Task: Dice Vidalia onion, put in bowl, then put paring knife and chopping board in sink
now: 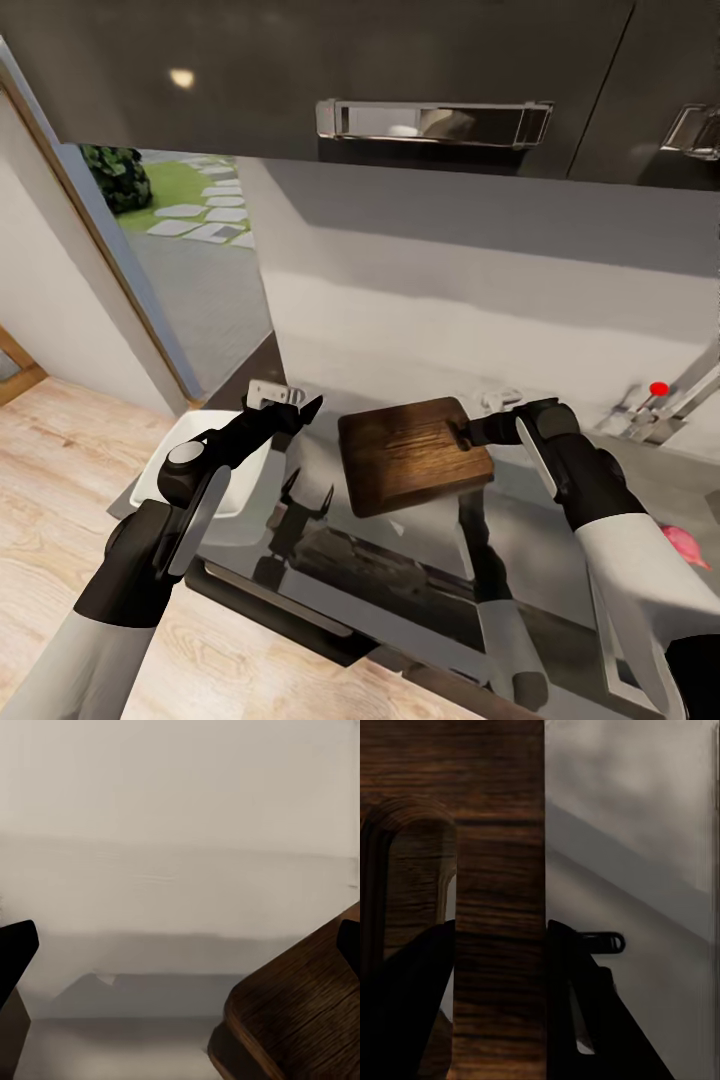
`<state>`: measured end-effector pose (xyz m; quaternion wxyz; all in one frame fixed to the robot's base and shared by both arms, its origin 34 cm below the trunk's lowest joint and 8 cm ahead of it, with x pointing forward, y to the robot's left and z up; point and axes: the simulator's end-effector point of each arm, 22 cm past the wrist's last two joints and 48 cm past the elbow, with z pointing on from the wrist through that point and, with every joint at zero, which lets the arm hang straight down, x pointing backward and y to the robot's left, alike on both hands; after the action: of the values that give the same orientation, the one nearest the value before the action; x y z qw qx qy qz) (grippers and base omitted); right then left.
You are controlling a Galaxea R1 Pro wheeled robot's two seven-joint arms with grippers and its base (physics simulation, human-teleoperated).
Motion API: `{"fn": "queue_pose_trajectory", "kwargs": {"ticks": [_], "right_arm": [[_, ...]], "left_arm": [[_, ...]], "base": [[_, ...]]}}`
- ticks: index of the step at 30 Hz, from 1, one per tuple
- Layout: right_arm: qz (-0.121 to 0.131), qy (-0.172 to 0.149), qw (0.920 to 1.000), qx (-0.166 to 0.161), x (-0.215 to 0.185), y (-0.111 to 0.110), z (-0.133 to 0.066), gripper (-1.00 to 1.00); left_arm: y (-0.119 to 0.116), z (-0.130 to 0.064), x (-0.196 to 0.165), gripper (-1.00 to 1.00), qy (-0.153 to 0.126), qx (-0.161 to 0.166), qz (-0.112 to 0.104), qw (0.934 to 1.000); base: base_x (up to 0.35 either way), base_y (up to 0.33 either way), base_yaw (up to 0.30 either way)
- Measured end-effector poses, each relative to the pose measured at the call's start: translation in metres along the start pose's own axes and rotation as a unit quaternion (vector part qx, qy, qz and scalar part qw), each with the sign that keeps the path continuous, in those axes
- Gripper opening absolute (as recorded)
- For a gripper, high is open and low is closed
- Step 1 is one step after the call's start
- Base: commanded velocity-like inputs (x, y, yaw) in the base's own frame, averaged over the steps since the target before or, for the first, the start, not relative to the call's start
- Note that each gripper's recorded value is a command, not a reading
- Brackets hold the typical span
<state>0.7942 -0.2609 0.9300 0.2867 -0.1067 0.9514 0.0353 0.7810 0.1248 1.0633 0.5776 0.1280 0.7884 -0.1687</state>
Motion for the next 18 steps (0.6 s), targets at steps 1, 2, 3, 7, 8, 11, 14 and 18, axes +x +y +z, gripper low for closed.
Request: {"fn": "queue_pose_trajectory", "kwargs": {"ticks": [1, 2, 3, 7, 8, 11, 14, 18], "right_arm": [[0.002, -0.002, 1.0000, 0.000, -0.001, -0.001, -0.001, -1.00], [0.006, -0.004, 1.0000, 0.001, -0.003, -0.003, -0.003, -1.00], [0.009, -0.005, 0.9999, 0.002, -0.003, -0.005, -0.004, -1.00], [0.027, -0.013, 0.9995, 0.005, -0.008, -0.015, -0.009, -1.00], [0.028, -0.014, 0.9995, 0.004, -0.008, -0.015, -0.010, -1.00], [0.028, -0.014, 0.9995, 0.007, -0.008, -0.017, -0.011, -1.00], [0.030, -0.014, 0.9994, 0.004, -0.008, -0.015, -0.011, -1.00], [0.030, -0.014, 0.9994, 0.005, -0.008, -0.016, -0.011, -1.00]], "left_arm": [[0.000, 0.000, -0.001, 1.00, -0.001, 0.000, 0.000, 1.0000], [0.000, -0.001, -0.002, 1.00, -0.001, 0.000, 0.001, 1.0000], [-0.001, -0.001, -0.003, 1.00, -0.002, 0.000, 0.001, 1.0000], [-0.001, -0.002, -0.006, 1.00, -0.005, 0.000, 0.002, 1.0000], [-0.001, -0.003, -0.007, 1.00, -0.005, 0.000, 0.002, 1.0000], [-0.001, -0.003, -0.008, 1.00, -0.005, 0.000, 0.003, 1.0000], [-0.001, -0.003, -0.007, 1.00, -0.005, 0.000, 0.002, 1.0000], [-0.001, -0.003, -0.007, 1.00, -0.005, 0.000, 0.003, 1.0000]], "base": [[0.000, 0.000, 0.000], [0.000, 0.000, 0.000], [0.000, 0.000, 0.000], [0.000, 0.000, 0.000], [0.000, 0.000, 0.000], [0.000, 0.105, 0.000], [0.000, 0.245, 0.000], [0.000, 0.283, 0.000]]}}
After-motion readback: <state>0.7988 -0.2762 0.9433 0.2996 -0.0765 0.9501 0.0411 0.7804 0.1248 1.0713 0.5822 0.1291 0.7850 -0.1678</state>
